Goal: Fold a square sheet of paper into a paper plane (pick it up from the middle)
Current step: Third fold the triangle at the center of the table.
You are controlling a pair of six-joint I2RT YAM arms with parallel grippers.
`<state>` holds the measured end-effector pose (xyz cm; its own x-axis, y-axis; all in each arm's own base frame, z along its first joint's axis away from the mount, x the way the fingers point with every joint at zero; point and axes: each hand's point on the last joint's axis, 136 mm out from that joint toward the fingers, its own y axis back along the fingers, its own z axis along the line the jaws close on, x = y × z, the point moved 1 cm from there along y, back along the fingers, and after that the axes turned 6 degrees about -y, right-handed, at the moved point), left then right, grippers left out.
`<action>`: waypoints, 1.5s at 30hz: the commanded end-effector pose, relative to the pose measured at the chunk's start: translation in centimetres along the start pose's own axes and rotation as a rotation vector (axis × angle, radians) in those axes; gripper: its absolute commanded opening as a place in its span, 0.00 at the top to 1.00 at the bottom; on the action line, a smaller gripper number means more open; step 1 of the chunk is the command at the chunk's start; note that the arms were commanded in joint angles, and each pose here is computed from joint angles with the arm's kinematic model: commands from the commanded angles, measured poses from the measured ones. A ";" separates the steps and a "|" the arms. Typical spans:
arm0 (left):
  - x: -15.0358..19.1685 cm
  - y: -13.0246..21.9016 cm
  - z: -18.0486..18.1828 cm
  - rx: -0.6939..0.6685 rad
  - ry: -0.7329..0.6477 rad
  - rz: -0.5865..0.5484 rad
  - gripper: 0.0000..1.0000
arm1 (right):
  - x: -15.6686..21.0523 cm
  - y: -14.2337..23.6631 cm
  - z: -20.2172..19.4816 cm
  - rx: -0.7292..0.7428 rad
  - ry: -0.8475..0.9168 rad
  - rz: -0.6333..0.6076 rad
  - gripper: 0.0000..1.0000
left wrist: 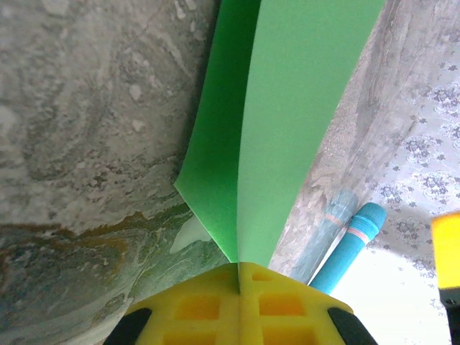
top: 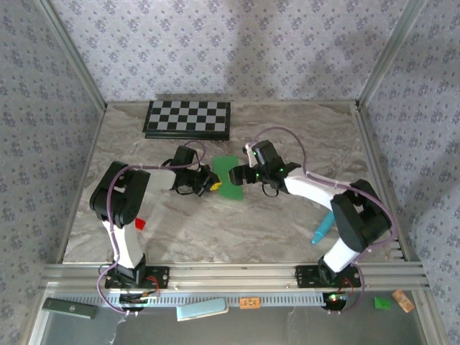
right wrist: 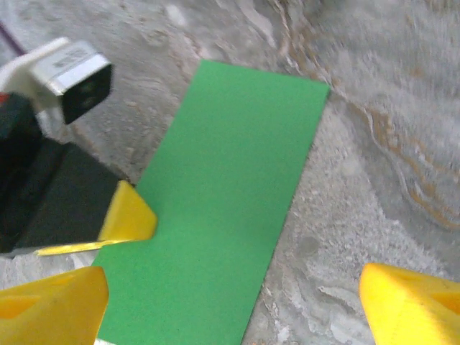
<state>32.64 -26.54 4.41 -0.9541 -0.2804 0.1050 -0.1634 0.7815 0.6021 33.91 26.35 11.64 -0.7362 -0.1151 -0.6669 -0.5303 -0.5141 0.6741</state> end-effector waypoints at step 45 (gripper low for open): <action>0.3 0.6 -1.5 0.037 0.009 0.024 1.00 | 5.0 -3.3 6.0 -0.124 0.739 -0.171 0.62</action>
<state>32.39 -26.73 4.67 -0.9494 -0.2813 0.1398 -0.1484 0.7937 0.5899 29.61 32.19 6.66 -0.1748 -0.5699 -0.8029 -0.5345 -0.6299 0.5635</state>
